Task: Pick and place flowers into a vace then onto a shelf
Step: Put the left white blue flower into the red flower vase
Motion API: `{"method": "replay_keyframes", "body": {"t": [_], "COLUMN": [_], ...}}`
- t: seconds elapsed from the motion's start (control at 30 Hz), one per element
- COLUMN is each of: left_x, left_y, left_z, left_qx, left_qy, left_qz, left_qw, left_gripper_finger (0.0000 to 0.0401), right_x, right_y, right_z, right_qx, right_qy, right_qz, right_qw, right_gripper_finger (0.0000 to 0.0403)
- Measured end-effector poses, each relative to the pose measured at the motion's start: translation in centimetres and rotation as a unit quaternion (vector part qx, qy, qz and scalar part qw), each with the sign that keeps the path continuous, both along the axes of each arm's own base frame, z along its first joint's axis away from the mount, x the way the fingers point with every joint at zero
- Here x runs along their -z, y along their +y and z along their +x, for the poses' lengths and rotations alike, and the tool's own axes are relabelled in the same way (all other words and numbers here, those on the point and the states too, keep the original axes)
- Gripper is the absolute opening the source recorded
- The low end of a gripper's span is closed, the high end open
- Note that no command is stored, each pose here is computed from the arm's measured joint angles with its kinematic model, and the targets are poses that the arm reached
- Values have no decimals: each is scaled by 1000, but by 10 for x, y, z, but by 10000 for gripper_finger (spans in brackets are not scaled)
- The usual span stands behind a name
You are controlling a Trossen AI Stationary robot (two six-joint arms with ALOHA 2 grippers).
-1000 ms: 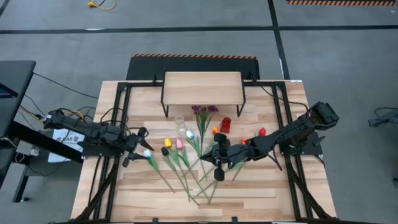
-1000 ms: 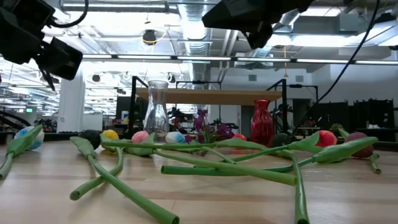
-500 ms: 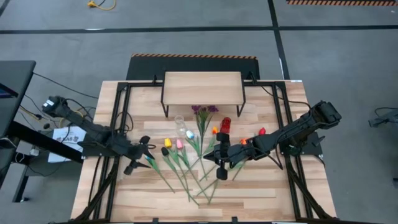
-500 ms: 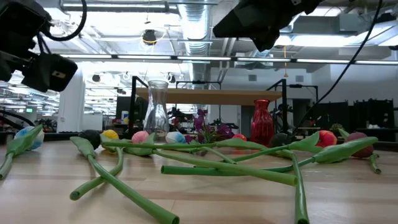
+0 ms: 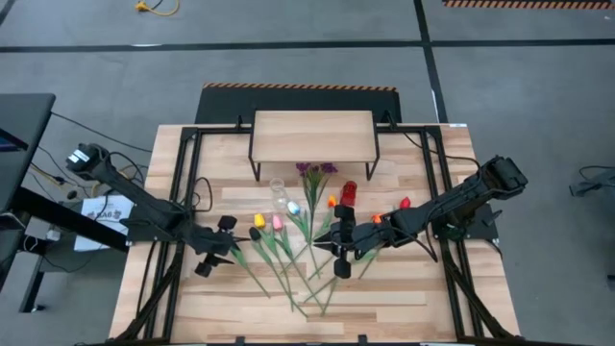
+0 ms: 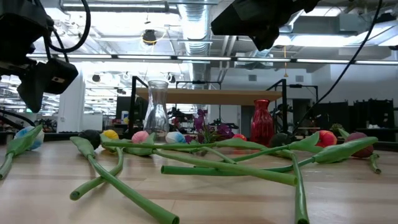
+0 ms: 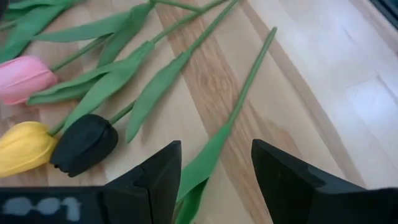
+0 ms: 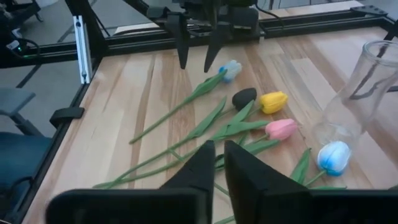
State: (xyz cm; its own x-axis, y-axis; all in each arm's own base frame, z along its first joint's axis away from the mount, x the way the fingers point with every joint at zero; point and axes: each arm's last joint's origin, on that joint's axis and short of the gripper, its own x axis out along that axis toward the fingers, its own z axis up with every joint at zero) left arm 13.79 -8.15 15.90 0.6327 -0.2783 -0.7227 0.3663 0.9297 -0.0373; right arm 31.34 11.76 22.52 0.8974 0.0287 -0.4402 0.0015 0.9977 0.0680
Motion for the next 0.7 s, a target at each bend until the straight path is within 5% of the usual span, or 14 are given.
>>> {"method": "replay_keyframes", "body": {"t": [0.3, 0.7], "left_x": [7, 18], "left_y": [-2, 0], "left_z": [3, 2], "left_qx": [6, -9], "left_qy": [32, 60], "left_qz": [11, 68], "left_qw": [999, 996], "left_gripper_finger": [185, 185], "right_x": [0, 0], "right_y": [0, 0], "right_z": [0, 0], "right_qx": [-2, -3], "right_qy": [0, 0], "right_qz": [-3, -4], "right_qw": [1000, 1000], "right_gripper_finger": [114, 122]}}
